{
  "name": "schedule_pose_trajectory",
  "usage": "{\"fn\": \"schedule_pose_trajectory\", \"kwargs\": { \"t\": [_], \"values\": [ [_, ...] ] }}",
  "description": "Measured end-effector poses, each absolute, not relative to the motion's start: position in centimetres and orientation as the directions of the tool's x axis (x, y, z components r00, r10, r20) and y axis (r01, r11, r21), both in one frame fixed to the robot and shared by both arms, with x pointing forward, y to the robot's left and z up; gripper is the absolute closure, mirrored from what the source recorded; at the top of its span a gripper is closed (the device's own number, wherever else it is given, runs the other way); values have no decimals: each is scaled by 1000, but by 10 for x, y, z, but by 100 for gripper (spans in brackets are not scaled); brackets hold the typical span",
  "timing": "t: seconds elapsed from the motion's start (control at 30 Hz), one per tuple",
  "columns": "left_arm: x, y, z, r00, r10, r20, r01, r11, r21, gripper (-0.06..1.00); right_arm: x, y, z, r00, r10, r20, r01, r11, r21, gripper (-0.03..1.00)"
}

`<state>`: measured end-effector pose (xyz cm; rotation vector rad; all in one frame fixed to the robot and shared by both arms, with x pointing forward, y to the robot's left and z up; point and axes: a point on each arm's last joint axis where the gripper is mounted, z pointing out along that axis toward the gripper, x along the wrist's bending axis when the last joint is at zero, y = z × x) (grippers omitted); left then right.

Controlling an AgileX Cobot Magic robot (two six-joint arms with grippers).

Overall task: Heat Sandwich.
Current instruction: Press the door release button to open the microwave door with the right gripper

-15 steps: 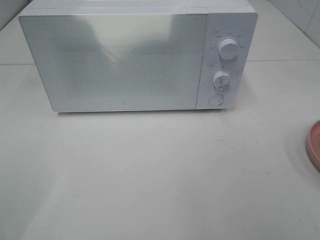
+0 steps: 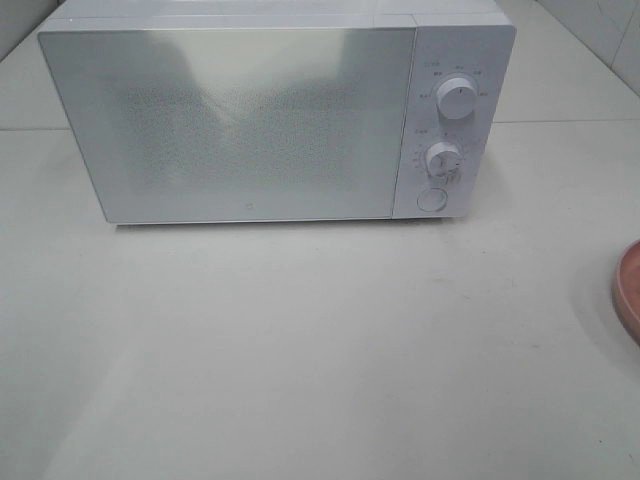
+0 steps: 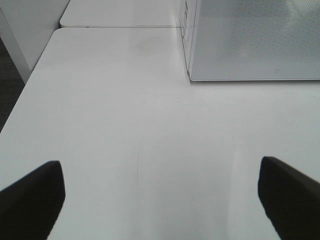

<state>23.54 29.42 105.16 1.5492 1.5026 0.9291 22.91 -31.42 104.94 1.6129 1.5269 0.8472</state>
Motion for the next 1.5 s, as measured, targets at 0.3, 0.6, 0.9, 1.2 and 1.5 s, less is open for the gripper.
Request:
{"fn": "schedule_pose_trajectory", "kwargs": {
  "t": [0.3,0.6,0.9,1.2,1.5],
  "values": [
    [235,294,1052,38,999,-11,436,-6,900,-5,228,-314,1064,64,998,-19,421,-10,907,21],
    [235,294,1052,38,999,-11,436,-6,900,-5,252,-311,1073,48,998,-31,427,7,904,21],
    [235,294,1052,38,999,-11,436,-6,900,-5,280,-307,1076,33,998,-45,483,24,876,21],
    [235,294,1052,38,999,-11,436,-6,900,-5,310,-303,1078,11,998,-54,496,42,867,21],
    [235,294,1052,38,999,-11,436,-6,900,-5,348,-297,1076,-19,998,-58,489,60,870,21]
  ]
}}
